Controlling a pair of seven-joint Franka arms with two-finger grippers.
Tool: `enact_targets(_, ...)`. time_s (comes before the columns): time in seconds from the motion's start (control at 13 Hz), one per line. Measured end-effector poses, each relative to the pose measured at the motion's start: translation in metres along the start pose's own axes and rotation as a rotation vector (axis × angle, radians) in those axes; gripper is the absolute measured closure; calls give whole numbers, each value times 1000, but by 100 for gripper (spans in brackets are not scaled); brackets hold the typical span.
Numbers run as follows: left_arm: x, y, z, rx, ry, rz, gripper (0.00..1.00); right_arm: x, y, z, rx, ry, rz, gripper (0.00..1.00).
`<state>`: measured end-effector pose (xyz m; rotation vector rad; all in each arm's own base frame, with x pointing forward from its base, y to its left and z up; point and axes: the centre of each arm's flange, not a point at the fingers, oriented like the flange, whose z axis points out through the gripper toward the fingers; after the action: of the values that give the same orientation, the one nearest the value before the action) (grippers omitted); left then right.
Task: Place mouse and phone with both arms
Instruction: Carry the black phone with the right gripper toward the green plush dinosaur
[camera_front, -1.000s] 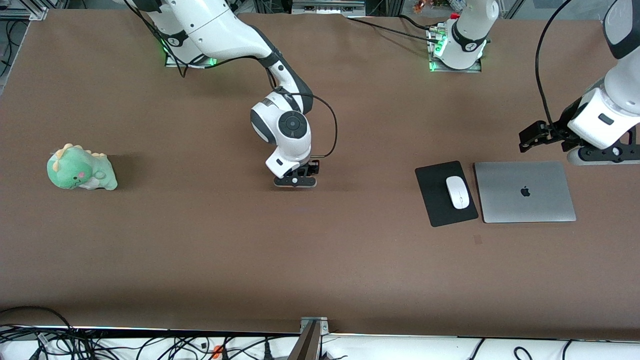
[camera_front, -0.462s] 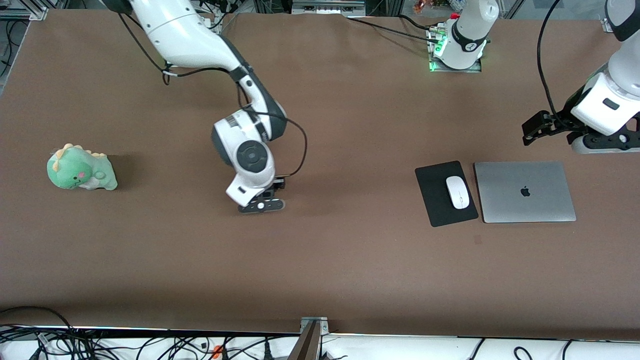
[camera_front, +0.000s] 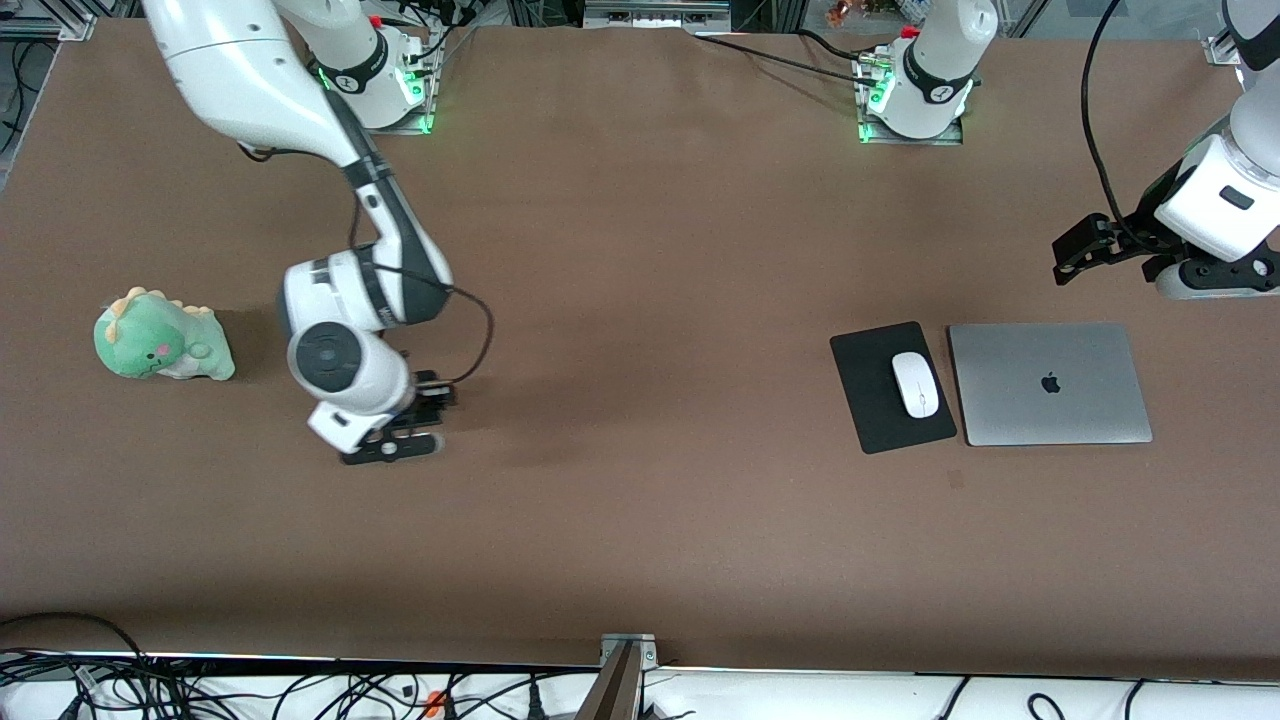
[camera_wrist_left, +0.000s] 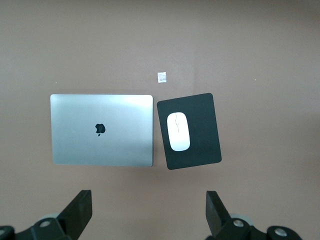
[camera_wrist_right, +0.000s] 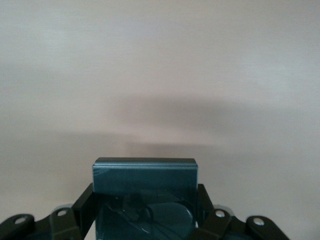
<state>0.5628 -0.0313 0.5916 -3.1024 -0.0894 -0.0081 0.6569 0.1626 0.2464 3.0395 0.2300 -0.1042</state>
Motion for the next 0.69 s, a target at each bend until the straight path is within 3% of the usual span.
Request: enact_targets(0.69, 1, -7, -18, -2, 21, -13, 0, -93, 141, 81, 36, 114, 131, 20)
